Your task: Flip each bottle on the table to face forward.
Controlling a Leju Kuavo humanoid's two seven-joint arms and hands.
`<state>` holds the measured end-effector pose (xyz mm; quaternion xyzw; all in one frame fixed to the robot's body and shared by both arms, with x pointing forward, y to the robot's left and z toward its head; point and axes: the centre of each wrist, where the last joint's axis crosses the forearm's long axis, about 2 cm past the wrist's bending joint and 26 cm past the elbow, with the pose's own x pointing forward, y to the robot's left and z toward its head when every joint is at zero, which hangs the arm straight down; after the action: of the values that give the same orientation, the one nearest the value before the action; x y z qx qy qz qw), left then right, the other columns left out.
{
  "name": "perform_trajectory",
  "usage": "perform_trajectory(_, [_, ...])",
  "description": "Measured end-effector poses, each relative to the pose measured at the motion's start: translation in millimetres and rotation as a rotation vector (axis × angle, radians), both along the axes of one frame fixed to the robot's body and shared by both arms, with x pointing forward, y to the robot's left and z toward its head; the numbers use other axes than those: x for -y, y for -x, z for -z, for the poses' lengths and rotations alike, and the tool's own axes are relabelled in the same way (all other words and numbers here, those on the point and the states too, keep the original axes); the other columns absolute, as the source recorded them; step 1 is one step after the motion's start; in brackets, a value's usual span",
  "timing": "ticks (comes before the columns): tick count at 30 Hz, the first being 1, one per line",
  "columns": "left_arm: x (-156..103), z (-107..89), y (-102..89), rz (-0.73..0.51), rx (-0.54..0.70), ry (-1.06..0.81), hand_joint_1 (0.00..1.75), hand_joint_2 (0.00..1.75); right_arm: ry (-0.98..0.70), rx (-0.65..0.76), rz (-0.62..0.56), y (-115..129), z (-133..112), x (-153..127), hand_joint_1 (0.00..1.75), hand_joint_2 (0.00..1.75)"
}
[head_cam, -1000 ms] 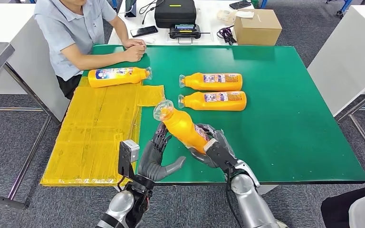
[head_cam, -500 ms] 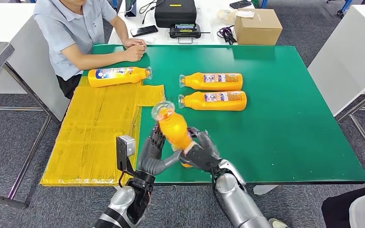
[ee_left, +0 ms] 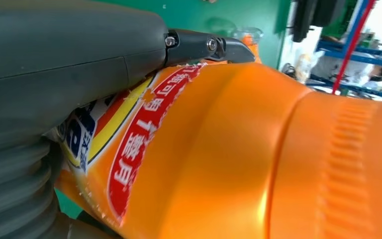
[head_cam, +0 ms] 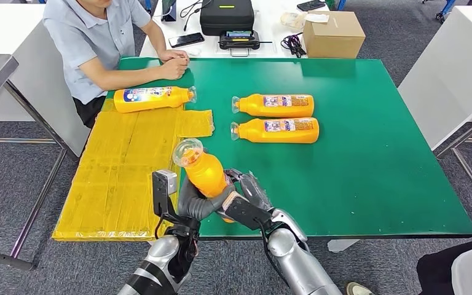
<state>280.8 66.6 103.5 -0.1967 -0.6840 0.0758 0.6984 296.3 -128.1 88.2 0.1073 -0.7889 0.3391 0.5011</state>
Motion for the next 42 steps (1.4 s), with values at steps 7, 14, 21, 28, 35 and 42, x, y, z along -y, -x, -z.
perform_trajectory(7, [2, 0.9, 0.8, 0.040, -0.011, 0.097, 1.75, 1.75, -0.018, -0.010, -0.002, 0, 1, 2, 0.19, 1.75])
perform_trajectory(14, [0, 0.8, 5.3, 0.094, -0.004, 0.249, 1.75, 1.75, -0.048, -0.042, -0.011, 2, 9, 1, 0.00, 1.75])
perform_trajectory(21, [-4, 4.1, 9.7, 0.085, -0.013, 0.274, 1.75, 1.75, -0.046, -0.055, -0.015, 2, 12, 0, 0.00, 1.75])
perform_trajectory(28, [-6, 4.7, 10.6, 0.079, -0.015, 0.278, 1.75, 1.75, -0.041, -0.058, -0.022, 2, 13, -1, 0.00, 1.75])
perform_trajectory(35, [-6, 5.0, 10.8, 0.078, -0.016, 0.278, 1.75, 1.75, -0.039, -0.060, -0.023, 2, 13, -1, 0.00, 1.75])
perform_trajectory(42, [-6, 5.1, 10.9, 0.077, -0.016, 0.278, 1.75, 1.75, -0.038, -0.060, -0.023, 2, 13, -1, 0.00, 1.75])
